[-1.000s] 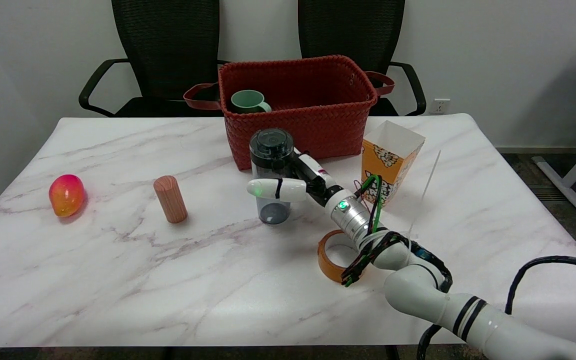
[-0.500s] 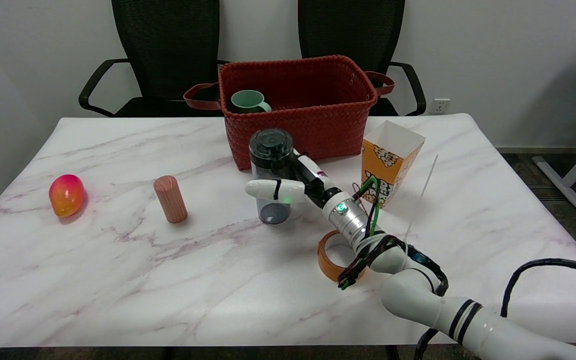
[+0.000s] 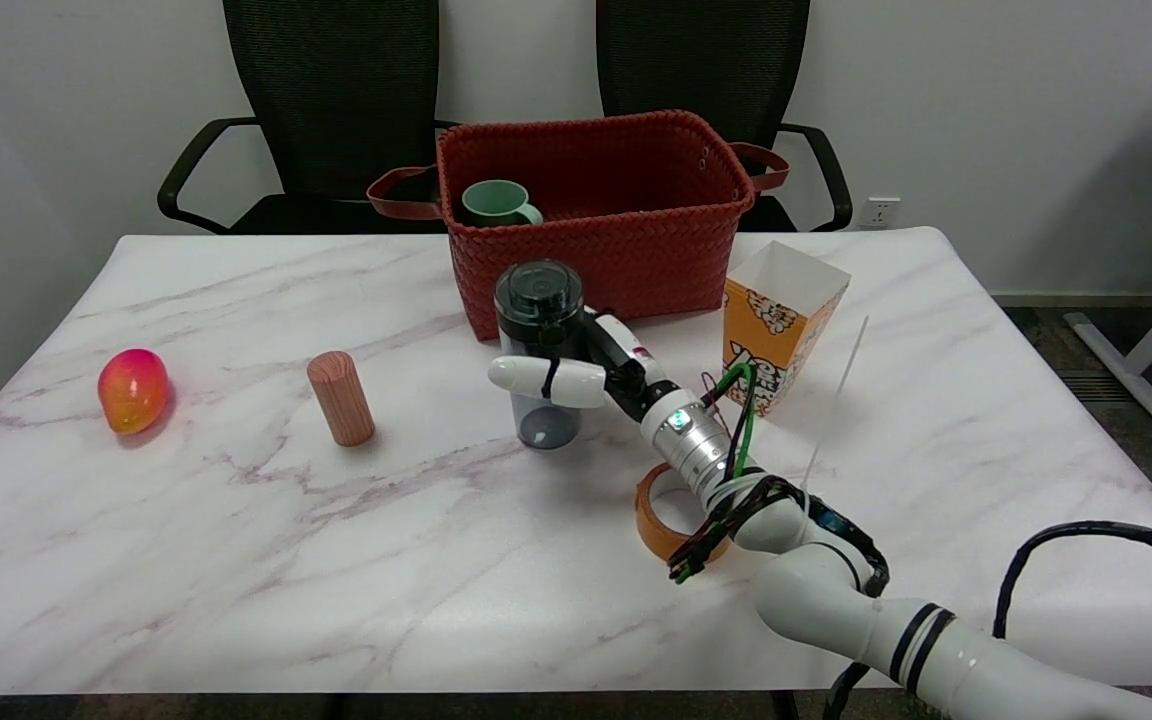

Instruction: Pick up the black water bottle.

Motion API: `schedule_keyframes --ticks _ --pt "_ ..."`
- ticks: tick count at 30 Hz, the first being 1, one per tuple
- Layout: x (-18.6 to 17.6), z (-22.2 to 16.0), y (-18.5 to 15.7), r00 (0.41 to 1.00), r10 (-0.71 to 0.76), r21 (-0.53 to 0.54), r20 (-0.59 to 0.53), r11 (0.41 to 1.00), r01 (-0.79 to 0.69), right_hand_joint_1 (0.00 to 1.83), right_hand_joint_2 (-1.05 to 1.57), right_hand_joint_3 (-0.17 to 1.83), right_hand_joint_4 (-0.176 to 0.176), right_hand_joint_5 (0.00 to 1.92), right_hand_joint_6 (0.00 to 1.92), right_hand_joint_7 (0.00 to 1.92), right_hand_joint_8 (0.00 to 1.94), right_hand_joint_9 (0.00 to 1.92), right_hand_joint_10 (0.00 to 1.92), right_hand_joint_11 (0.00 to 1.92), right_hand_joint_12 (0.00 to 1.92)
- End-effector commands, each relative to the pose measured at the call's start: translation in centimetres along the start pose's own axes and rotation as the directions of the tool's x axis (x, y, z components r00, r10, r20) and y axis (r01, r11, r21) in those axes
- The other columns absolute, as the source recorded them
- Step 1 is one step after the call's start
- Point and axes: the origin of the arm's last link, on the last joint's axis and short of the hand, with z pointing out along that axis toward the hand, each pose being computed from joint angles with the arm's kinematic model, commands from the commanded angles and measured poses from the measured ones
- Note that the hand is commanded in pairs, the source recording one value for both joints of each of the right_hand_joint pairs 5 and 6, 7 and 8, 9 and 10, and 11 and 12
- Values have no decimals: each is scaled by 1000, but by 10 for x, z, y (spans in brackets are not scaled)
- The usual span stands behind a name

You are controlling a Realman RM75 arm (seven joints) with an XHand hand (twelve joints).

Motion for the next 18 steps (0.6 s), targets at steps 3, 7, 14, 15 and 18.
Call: schedule_keyframes --ticks 3,7,14,15,18 --pt "-1 0 0 999 41 12 -14 999 -41 855 613 -175 0 605 605 1131 1131 949 949 865 865" --pt "1 0 0 998 61 20 -24 998 -60 858 632 -175 0 903 903 1318 1318 1154 1154 1126 1126" --pt "9 0 -7 998 56 48 -35 997 -54 865 637 -175 0 1102 1102 1396 1396 1283 1283 1272 1272" --pt "11 0 -8 998 55 57 -41 997 -52 865 637 -175 0 1111 1111 1399 1399 1287 1287 1277 1277" --pt "17 0 -15 997 49 86 -56 995 -44 869 628 -175 0 1140 1140 1410 1410 1302 1302 1307 1307"
